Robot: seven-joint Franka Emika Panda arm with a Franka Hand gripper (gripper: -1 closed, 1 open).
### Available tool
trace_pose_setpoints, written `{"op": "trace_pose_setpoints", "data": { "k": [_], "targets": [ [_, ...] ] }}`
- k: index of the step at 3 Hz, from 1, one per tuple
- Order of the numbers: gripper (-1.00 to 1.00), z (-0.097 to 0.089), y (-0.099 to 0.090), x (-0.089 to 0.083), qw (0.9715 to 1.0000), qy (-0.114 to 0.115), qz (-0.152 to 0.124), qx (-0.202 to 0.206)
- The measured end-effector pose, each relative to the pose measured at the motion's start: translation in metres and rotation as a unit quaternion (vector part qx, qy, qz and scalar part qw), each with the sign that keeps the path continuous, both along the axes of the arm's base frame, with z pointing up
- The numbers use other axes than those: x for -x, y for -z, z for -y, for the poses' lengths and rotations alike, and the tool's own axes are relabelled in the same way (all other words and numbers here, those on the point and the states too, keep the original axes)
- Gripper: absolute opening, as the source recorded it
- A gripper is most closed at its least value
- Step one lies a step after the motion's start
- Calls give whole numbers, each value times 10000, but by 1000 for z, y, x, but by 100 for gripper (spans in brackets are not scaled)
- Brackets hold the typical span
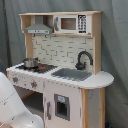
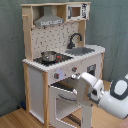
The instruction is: Play with the kitchen
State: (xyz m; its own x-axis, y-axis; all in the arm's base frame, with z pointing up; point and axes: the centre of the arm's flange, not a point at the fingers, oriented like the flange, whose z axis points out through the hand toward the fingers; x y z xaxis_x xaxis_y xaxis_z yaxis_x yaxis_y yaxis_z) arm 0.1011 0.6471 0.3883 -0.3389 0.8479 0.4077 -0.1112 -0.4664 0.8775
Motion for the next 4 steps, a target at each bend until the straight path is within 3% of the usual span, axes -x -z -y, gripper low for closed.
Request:
{"op": "trace_pose_setpoints", "data": {
  "k": [2,4],
  "targets": [
    [100,-19,50,19,9987,46,-304,-407],
    [100,-30,99,43,9950,234,-706,-662]
  ]
}}
